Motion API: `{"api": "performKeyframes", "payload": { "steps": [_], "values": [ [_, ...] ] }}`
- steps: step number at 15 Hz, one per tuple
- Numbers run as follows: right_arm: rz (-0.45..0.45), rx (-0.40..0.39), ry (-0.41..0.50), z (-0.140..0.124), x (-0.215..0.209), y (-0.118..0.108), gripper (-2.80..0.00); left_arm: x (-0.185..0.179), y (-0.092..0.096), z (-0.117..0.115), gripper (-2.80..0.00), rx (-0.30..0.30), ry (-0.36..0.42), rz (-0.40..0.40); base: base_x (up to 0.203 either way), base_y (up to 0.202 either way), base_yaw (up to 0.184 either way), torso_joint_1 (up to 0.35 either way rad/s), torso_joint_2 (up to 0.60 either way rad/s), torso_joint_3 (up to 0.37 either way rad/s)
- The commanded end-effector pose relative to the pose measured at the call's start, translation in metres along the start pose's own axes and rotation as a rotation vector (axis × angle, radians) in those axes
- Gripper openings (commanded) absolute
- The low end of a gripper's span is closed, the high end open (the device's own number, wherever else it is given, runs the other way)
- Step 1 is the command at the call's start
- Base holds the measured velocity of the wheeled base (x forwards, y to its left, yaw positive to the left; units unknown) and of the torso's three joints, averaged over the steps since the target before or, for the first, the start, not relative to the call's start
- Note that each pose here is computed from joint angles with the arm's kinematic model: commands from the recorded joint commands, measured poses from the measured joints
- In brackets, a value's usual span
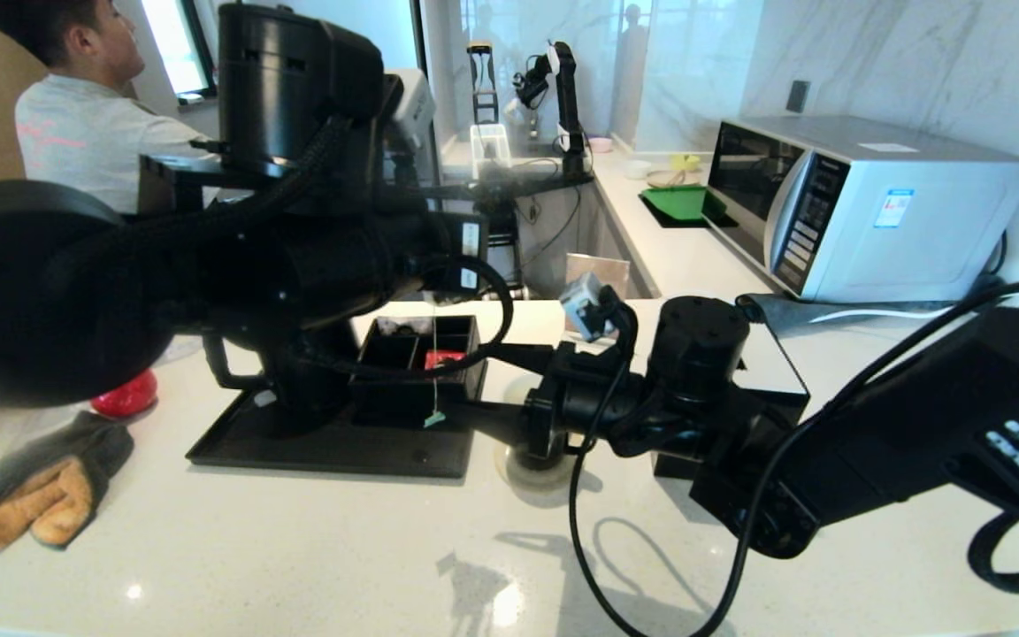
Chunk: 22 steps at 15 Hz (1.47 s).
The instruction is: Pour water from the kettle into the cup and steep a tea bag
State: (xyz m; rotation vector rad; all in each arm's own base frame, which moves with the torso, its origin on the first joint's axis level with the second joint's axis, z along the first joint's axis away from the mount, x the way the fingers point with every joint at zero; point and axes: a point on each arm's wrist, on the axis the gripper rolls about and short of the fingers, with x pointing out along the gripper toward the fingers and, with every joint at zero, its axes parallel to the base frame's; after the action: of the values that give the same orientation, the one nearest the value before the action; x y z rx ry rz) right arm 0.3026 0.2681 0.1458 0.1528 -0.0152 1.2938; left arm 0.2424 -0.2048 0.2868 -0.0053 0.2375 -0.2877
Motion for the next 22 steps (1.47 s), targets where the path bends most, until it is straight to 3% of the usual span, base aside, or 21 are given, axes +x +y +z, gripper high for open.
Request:
{"api": "performKeyframes", "payload": {
  "steps": [1, 10, 22],
  "values": [
    [0.021, -0.002, -0.024, 0.003, 0.009, 0.001, 0.0, -0.001, 0.0, 0.0, -2.8, -0.001, -0.002, 0.001, 0.0, 0.0, 0.0, 0.0, 0.0, 0.0],
    [0.027, 0.0, -0.025, -0.013, 0.028, -0.011, 0.0, -0.005, 0.001, 0.004, -2.8, -0.007, -0.015, -0.003, 0.0, 0.0, 0.0, 0.0, 0.0, 0.0],
    [0.045, 0.026, 0.007, -0.03, 0.034, -0.006, 0.0, -0.008, 0.001, 0.006, -2.8, -0.005, -0.021, -0.006, 0.0, 0.0, 0.0, 0.0, 0.0, 0.0]
  ]
}}
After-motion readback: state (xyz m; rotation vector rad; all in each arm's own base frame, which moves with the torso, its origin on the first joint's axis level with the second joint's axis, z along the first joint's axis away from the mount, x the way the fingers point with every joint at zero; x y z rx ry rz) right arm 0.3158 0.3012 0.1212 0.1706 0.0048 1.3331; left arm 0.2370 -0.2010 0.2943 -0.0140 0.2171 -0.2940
